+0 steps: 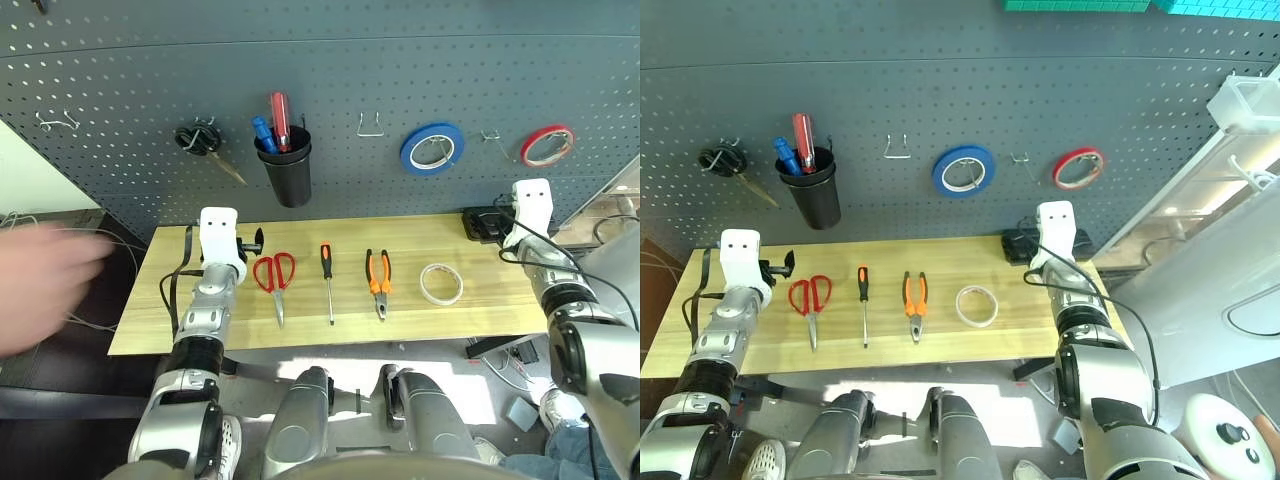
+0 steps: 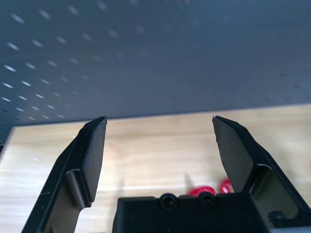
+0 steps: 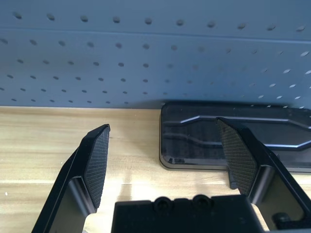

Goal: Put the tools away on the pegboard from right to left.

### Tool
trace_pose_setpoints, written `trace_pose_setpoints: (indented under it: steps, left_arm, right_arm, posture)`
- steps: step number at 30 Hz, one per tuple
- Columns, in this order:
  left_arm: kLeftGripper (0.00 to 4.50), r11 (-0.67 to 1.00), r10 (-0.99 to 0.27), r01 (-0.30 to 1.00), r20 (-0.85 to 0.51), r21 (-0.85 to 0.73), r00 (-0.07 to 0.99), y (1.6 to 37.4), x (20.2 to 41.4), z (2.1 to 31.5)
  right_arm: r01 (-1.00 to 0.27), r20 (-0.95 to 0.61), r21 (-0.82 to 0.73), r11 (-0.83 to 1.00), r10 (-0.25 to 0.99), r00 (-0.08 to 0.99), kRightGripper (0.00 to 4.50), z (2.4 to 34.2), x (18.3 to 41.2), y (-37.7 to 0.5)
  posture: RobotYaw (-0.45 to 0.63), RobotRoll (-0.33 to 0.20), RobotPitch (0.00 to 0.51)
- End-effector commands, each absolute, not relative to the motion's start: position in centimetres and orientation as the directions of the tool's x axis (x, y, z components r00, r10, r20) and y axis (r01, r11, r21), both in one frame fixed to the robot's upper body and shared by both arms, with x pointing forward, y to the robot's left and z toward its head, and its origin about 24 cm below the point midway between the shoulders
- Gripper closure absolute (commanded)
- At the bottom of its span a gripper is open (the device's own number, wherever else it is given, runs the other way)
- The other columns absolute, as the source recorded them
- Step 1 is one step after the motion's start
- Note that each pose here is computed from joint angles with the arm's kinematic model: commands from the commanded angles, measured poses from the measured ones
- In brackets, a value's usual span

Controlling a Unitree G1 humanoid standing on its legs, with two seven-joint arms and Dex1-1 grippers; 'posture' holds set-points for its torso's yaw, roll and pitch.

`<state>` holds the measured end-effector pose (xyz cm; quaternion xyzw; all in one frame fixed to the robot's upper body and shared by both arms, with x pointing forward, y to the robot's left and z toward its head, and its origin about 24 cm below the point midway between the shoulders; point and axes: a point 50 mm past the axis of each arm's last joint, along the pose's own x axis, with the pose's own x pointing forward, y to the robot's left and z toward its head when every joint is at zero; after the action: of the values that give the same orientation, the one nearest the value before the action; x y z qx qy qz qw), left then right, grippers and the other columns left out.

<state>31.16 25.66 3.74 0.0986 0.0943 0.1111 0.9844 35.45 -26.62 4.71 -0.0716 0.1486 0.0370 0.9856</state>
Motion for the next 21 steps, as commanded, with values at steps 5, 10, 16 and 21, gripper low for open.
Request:
trace_pose_setpoints:
  steps: [5, 10, 16, 21]
  left_arm:
    - [0.04, 0.961, 0.257, -0.223, -0.23, 0.165, 0.939, 26.5, 30.3, 2.9]
    - [0.04, 0.985, -0.035, 0.073, -0.233, 0.158, 0.972, 23.0, 31.1, 4.5]
    - [0.04, 0.822, -0.401, 0.5, -0.346, 0.274, 0.848, 18.0, 30.4, 5.1]
    - [0.04, 0.621, -0.573, 0.718, -0.443, 0.315, 0.69, 14.3, 29.6, 4.9]
  right_arm:
    - [-0.079, -0.378, -0.075, 0.994, 0.045, 0.925, 0.0, 4.0, 35.2, -26.8]
    - [-0.129, -0.489, -0.005, 0.992, 0.11, 0.865, 0.0, 3.2, 34.9, -26.3]
    - [-0.24, -0.652, -0.001, 0.971, 0.181, 0.736, 0.0, 1.0, 33.6, -25.1]
    - [-0.286, -0.753, 0.003, 0.958, 0.19, 0.63, 0.0, -0.3, 32.4, -24.5]
  posture:
    - [0.05, 0.0, 0.188]
    - [0.07, 0.0, 0.182]
    - [0.08, 0.0, 0.17]
    - [0.1, 0.0, 0.174]
